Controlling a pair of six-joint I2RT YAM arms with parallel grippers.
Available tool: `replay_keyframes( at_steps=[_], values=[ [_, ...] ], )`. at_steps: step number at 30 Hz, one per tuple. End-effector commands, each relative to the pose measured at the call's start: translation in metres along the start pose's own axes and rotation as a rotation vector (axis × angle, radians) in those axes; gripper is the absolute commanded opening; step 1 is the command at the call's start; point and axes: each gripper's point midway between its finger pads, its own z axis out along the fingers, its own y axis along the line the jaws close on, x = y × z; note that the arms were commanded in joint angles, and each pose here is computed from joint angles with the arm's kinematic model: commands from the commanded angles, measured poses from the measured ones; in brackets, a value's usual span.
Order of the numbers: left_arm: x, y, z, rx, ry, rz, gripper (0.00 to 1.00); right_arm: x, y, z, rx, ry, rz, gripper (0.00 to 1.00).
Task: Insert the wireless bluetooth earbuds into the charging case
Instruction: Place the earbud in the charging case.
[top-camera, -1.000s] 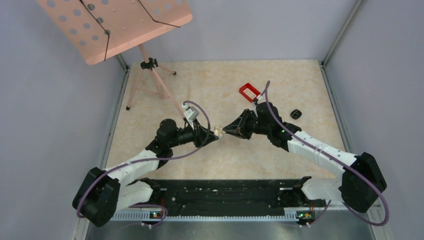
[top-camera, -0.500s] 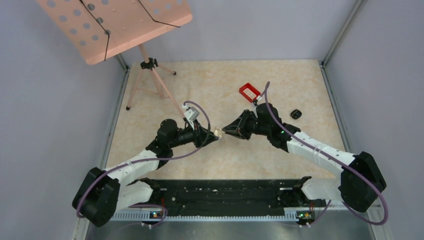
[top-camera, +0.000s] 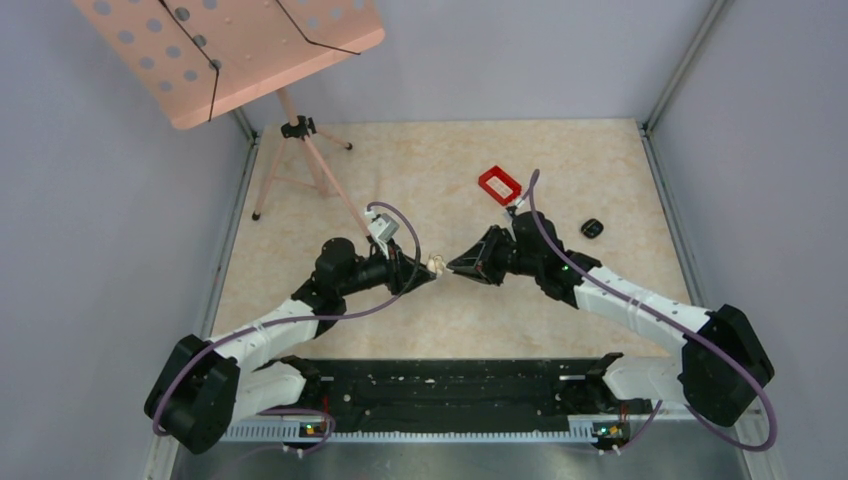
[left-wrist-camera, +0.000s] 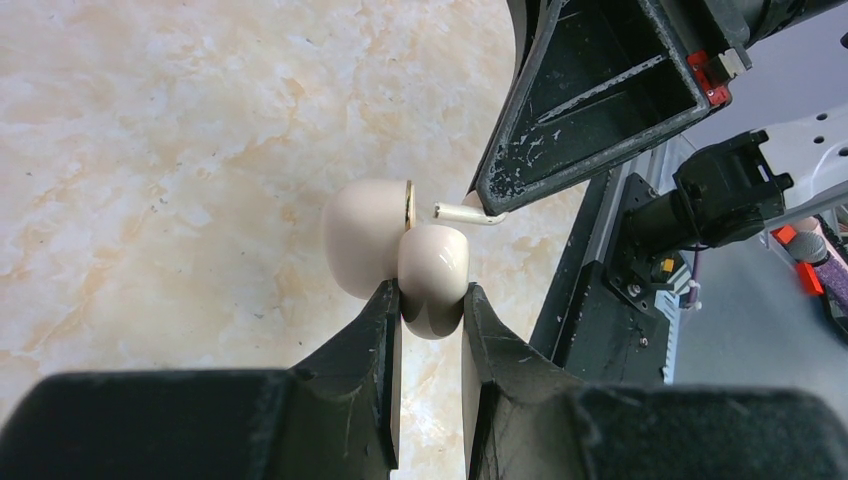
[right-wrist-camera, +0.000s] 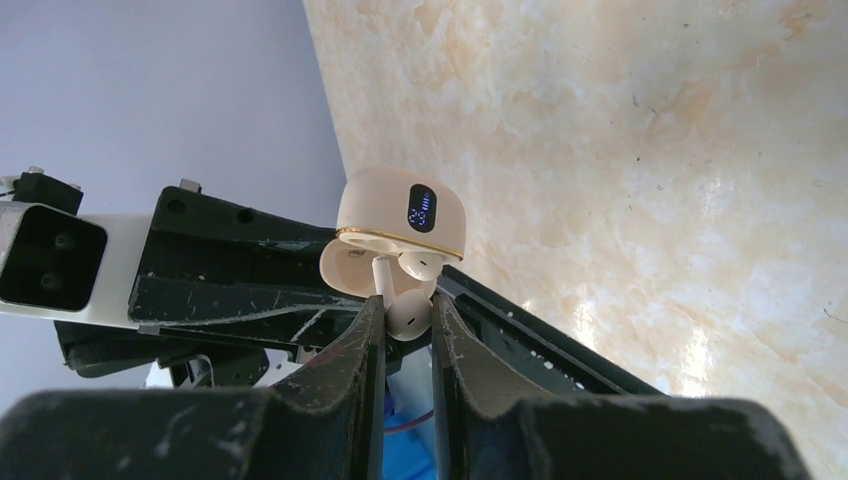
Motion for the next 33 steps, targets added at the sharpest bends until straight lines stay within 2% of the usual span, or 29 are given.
replay_keyframes(
  at_steps=[1,33],
  values=[
    [-0.028,-0.010,0.002,0.023,-0.075,0.078,0.00,-0.005,0.022,0.000,-0.064,-0.019,-0.021,0.00],
    [-0.026,-0.015,0.002,0.057,-0.073,0.074,0.00,-0.009,0.035,0.008,-0.088,-0.007,-0.050,0.00]
  ],
)
